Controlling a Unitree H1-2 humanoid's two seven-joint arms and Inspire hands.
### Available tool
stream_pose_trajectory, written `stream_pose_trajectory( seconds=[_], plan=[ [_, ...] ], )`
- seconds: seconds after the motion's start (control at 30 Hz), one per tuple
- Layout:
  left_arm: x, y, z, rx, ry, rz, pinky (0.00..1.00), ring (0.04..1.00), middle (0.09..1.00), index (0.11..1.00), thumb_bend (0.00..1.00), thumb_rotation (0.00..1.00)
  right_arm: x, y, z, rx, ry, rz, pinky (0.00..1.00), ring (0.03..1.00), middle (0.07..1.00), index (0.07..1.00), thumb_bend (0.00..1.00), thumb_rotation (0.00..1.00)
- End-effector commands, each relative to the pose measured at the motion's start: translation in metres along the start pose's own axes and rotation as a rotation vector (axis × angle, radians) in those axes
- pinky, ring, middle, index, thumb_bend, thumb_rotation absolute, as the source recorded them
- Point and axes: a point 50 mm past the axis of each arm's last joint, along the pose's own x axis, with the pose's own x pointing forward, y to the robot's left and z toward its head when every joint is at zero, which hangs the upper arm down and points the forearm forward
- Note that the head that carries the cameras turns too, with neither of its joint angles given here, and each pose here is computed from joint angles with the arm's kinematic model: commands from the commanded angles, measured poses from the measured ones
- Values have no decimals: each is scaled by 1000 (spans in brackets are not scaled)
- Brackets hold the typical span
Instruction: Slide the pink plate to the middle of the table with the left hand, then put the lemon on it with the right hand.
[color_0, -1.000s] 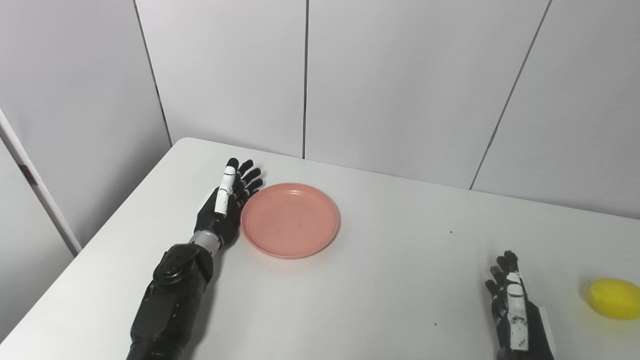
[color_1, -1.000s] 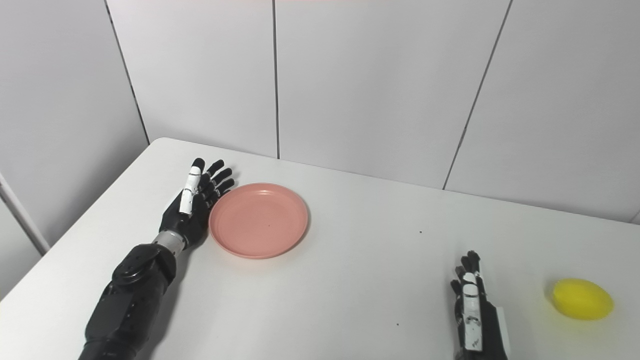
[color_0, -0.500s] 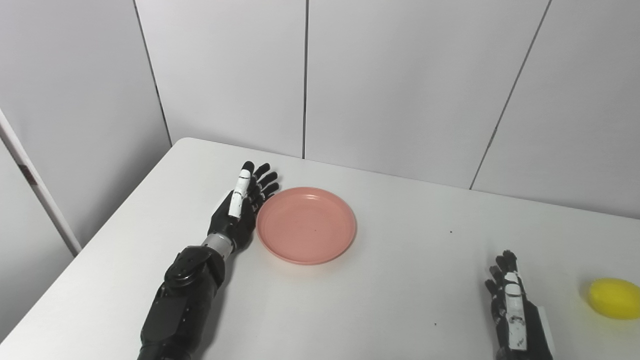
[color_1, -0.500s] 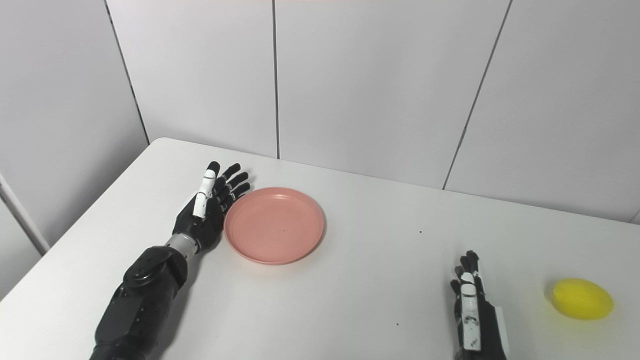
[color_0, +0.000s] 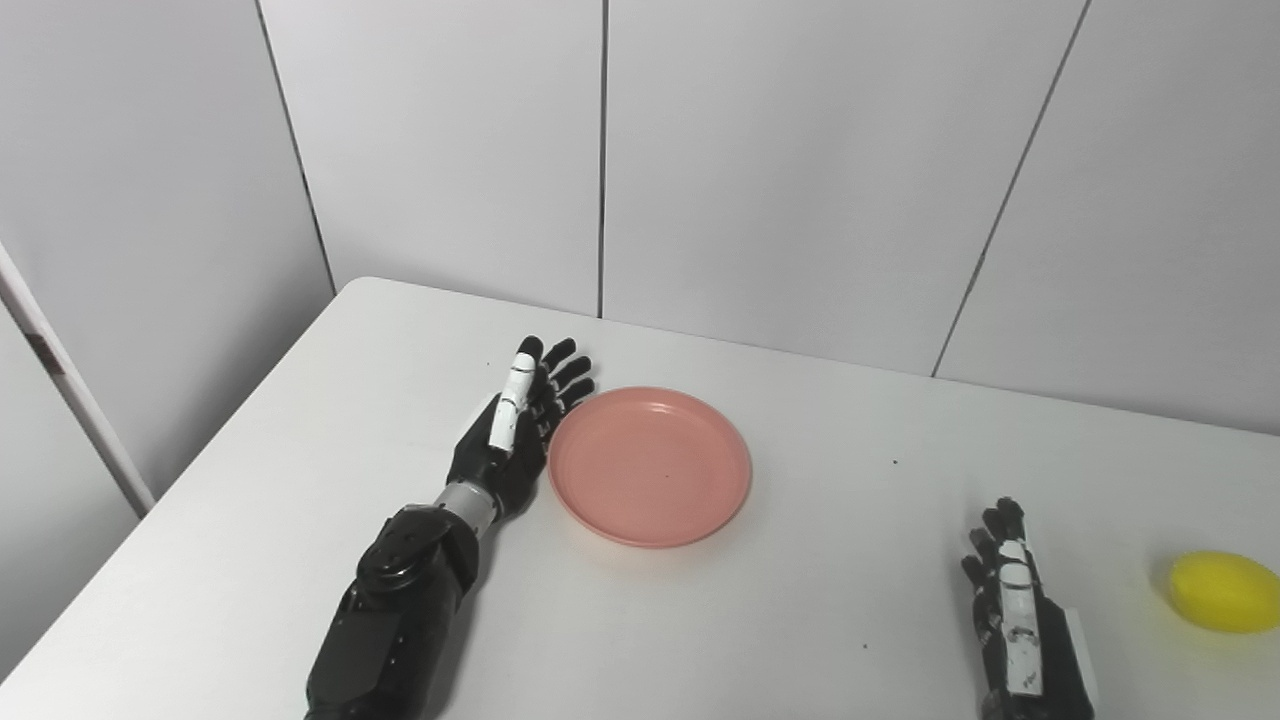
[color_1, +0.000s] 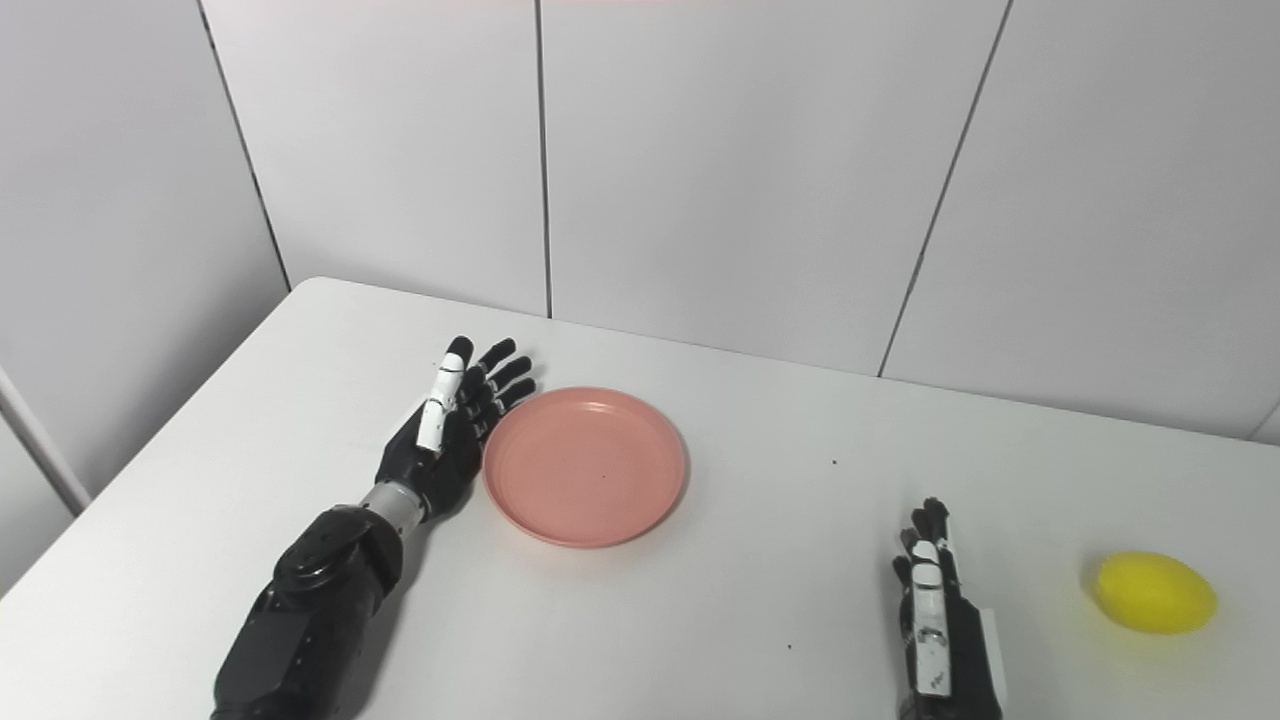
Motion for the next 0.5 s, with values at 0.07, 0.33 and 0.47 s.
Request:
stream_pose_trajectory(
  seconds=[0.07,0.33,0.47],
  plan=[
    [2,-16,3,18,-6,-27,943,940,941,930,536,1000,0,6,4,8,-28,-5,1000,983,993,1000,205,1000],
    [0,-30,-2,30,-8,-40,943,939,940,928,555,1000,0,8,4,5,-24,-12,1000,977,988,996,229,1000],
    [-2,-40,-3,17,-9,-51,941,935,937,927,558,1000,0,9,4,1,-27,-12,1000,974,986,994,224,1000]
  ],
)
